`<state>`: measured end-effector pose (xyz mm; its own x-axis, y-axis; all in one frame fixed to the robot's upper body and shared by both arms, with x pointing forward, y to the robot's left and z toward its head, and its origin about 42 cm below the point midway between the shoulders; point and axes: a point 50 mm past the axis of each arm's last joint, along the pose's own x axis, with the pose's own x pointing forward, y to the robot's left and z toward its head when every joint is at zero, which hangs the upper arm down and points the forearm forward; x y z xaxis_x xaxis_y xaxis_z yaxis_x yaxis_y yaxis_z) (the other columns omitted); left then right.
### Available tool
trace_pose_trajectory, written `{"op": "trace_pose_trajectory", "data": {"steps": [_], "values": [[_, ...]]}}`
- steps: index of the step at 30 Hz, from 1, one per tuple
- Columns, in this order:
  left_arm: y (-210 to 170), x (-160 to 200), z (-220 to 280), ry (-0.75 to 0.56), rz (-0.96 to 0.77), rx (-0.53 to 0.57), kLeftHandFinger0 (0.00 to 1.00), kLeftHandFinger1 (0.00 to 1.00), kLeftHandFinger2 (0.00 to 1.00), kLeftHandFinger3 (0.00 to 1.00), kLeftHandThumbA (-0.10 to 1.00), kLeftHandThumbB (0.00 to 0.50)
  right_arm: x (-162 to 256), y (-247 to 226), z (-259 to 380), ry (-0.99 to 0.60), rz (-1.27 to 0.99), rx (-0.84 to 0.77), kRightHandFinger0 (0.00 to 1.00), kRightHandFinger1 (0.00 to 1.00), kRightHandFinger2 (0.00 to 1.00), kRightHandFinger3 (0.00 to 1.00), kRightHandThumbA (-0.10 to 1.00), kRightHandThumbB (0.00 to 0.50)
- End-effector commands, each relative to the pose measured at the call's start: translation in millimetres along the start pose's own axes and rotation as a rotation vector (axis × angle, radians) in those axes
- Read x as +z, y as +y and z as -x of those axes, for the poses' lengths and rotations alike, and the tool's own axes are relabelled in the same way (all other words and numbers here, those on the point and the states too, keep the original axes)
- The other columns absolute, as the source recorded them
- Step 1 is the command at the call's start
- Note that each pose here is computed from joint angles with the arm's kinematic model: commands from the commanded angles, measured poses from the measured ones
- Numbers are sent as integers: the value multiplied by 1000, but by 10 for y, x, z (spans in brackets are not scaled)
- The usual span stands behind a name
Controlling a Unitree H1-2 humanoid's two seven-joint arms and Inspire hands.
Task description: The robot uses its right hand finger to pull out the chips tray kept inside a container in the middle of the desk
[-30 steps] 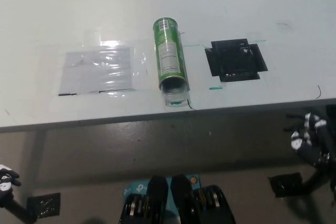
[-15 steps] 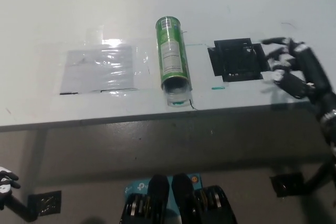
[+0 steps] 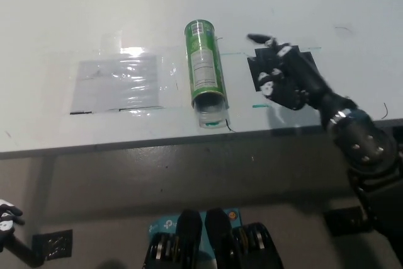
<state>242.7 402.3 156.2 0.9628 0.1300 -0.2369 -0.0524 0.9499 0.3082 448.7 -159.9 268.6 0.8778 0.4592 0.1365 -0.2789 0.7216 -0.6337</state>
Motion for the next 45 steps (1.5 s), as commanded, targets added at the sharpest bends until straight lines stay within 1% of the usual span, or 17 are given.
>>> {"op": "trace_pose_trajectory", "data": {"steps": [1, 2, 5, 7, 8, 11, 16, 18, 20, 24, 27, 30, 33, 39, 40, 43, 45], "values": [[114, 168, -16, -49, -28, -9, 162, 247, 360, 655, -100, 0, 281, -89, -212, -140, 126, 5, 0, 0, 888, 879, -100, 266], [114, 172, -14, -43, -24, -6, 168, 245, 357, 665, -100, 0, 285, -42, -262, -151, 118, 24, 15, 42, 864, 863, -100, 250], [128, 189, -29, -47, -18, -5, 181, 252, 359, 673, -100, 0, 257, 17, -330, -158, 134, 45, 0, 0, 770, 859, -100, 243], [131, 218, -41, -52, -20, -6, 179, 243, 346, 672, -100, 0, 209, 92, -382, -154, 128, 73, 25, 5, 805, 851, -100, 261], [132, 218, -42, -54, -27, -7, 178, 242, 346, 673, -100, 0, 193, 134, -408, -152, 131, 91, 4, 0, 810, 841, -100, 271], [126, 231, -39, -47, -37, -2, 163, 242, 360, 661, -100, 0, 136, 226, -425, -145, 158, 130, 4, 2, 816, 848, -100, 253], [108, 218, -20, -40, -31, -2, 170, 248, 375, 683, -100, 0, 4, 420, -402, -175, 175, 182, 0, 0, 744, 771, -100, 291], [108, 213, -13, -47, -33, -6, 171, 249, 376, 687, -100, 0, -22, 454, -402, -169, 167, 198, 0, 0, 750, 766, -100, 286], [118, 193, -20, -37, -20, -2, 185, 259, 384, 681, -100, 3, -55, 523, -288, -150, 178, 229, 0, 8, 791, 804, -100, 246], [124, 187, -20, -29, -13, -4, 204, 264, 380, 675, -100, 0, -121, 626, -165, -176, 146, 242, 0, 0, 740, 757, -100, 255], [123, 177, -17, -37, -22, -9, 160, 229, 332, 649, -100, 0, -149, 731, -31, -162, 142, 265, 0, 0, 781, 768, -100, 237], [114, 184, -11, -36, -37, -7, 141, 223, 337, 643, -100, 0, -138, 744, 38, -148, 138, 279, 0, 0, 804, 779, -100, 220], [110, 201, -19, -39, -14, -10, 158, 236, 347, 643, -100, 5, -236, 757, 87, -144, 132, 274, 0, 0, 792, 771, -100, 242], [128, 224, -7, -45, -14, -5, 157, 236, 348, 651, -100, 0, -373, 776, 167, -94, 153, 276, 0, 0, 832, 806, -100, 246], [126, 227, -1, -42, -21, -5, 168, 254, 372, 665, -100, 0, -390, 772, 178, -90, 158, 277, 0, 1, 853, 818, -100, 245], [128, 225, -15, -44, -28, -1, 147, 231, 353, 674, -100, 0, -416, 743, 177, -66, 156, 272, 0, 5, 883, 841, -100, 217], [129, 223, -13, -44, -30, -1, 166, 248, 372, 679, -100, 0, -392, 728, 159, -68, 154, 260, 0, 0, 869, 833, -100, 213]]}}
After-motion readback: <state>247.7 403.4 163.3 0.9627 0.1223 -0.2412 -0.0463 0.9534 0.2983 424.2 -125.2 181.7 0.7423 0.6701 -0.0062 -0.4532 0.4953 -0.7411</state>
